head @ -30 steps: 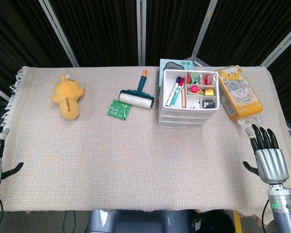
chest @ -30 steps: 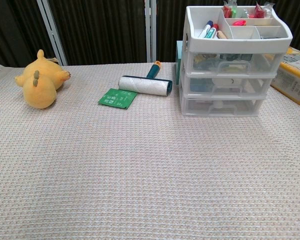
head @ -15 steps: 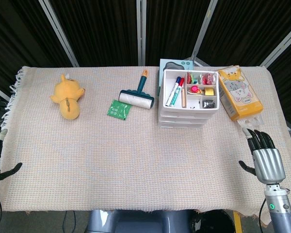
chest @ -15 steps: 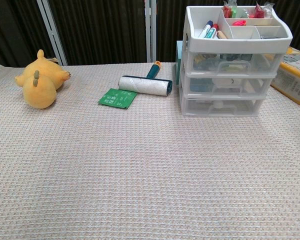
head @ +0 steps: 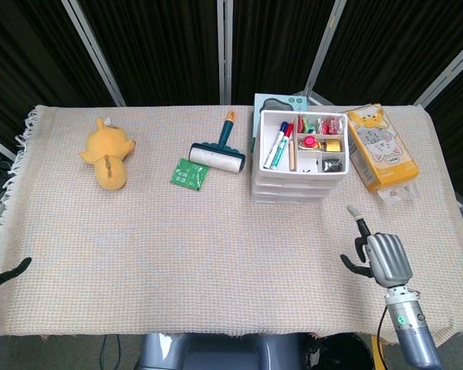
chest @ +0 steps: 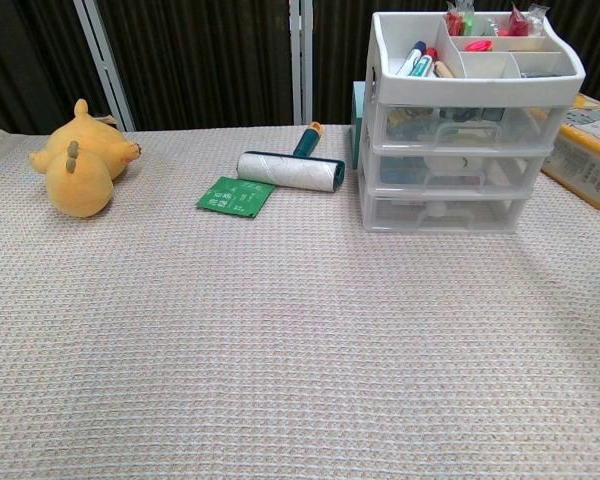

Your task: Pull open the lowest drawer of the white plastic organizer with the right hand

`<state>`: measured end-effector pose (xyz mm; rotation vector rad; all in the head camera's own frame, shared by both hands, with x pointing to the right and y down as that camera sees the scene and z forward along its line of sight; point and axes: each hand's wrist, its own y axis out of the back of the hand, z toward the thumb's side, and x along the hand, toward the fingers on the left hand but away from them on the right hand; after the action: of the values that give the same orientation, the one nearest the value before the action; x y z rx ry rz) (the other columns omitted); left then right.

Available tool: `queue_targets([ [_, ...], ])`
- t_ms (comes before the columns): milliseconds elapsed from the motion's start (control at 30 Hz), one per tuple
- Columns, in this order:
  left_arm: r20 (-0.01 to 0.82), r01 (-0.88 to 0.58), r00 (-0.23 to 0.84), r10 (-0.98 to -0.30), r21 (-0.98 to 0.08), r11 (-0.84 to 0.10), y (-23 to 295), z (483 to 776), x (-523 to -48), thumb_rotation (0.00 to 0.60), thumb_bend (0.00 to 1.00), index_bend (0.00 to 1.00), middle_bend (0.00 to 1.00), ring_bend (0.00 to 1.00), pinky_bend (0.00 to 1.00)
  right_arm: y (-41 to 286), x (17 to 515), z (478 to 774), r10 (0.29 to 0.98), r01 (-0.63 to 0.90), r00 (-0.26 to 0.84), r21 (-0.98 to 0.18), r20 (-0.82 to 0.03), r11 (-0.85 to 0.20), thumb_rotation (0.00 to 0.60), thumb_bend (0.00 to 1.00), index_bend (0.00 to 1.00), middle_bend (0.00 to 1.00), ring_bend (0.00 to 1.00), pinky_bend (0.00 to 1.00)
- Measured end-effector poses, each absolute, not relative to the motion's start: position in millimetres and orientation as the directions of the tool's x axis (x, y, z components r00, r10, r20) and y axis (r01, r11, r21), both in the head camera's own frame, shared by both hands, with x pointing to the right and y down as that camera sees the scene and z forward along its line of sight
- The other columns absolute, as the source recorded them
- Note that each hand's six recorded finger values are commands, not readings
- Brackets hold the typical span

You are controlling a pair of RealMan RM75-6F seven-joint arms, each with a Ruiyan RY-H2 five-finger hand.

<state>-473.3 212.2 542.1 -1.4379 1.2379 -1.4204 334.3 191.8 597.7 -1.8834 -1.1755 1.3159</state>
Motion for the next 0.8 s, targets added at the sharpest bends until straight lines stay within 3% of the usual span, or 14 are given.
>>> queue_targets([
  [233,0.238,-0.118,-0.091,-0.967,-0.967,-0.227,212.0,538.8,-474.9,0.600,0.07,0.00,0.00,0.00,0.00,190.1,300.7,630.9,0.771,0.557,0.137,-0.595,-0.622,-0.579,0.600,0.32,0.07,0.87,0.85,0.70],
  [367,0.231,-0.118,-0.098,-0.968,-0.969,-0.219,211.4,537.4,-476.6,0.600,0.07,0.00,0.00,0.00,0.00,187.1,279.7,648.5,0.709,0.653,0.151,-0.469,-0.689,-0.595,0.600,0.34,0.08,0.87,0.85,0.70],
  [567,0.229,-0.120,-0.092,-0.969,-0.969,-0.217,210.7,537.3,-474.8,0.600,0.07,0.00,0.00,0.00,0.00,181.8,254.2,670.3,0.647,0.767,0.146,-0.327,-0.748,-0.552,0.600,0.36,0.14,0.87,0.85,0.70],
  [800,0.230,-0.121,-0.077,-0.970,-0.968,-0.220,209.6,537.0,-471.0,0.600,0.07,0.00,0.00,0.00,0.00,178.6,230.5,693.8,0.522,0.903,0.187,-0.064,-0.832,-0.426,0.600,0.35,0.11,0.87,0.85,0.70],
])
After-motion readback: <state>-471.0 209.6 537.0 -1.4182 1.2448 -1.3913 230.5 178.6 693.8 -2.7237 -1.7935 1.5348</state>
